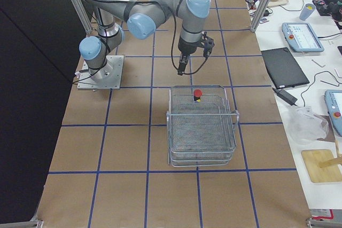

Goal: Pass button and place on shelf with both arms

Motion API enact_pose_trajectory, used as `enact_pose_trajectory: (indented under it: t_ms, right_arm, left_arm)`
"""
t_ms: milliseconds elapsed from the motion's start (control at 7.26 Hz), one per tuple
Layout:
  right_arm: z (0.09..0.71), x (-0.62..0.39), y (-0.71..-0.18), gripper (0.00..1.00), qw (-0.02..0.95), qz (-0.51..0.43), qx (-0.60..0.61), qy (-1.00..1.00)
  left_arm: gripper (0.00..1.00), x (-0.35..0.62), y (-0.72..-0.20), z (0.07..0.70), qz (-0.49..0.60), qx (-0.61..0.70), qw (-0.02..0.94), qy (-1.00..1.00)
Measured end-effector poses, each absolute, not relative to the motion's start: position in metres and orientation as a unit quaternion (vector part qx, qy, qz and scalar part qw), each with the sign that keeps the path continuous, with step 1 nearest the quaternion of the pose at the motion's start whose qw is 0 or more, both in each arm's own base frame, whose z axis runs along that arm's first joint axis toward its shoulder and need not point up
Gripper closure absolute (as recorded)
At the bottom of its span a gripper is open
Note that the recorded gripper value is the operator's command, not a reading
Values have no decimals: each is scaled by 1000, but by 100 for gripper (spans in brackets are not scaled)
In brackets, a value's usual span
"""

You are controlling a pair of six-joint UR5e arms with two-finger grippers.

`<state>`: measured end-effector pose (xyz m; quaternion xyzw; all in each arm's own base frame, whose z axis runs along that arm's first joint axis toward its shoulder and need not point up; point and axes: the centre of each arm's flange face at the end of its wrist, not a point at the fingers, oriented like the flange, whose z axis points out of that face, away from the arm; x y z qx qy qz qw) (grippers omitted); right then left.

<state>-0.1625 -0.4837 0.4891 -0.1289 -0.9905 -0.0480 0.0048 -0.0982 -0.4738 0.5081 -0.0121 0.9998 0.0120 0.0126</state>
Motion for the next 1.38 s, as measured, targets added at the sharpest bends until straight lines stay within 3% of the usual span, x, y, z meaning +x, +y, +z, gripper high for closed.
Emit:
enact_pose_trajectory:
  t_ms: [413,688,1377]
  right_arm:
    - [505,2,-482,0,-18,-44,-53,-997]
    - [501,97,-451,0,-9,-49,-43,-998]
    - [501,130,-400,0,4,-39,-36,-999]
  left_arm:
    - [0,-95,-473,511,8,-11,13,1000]
    - [0,-95,-473,512,6,-11,14,1000]
    - [0,-96,-489,518,-20,6,-11,1000]
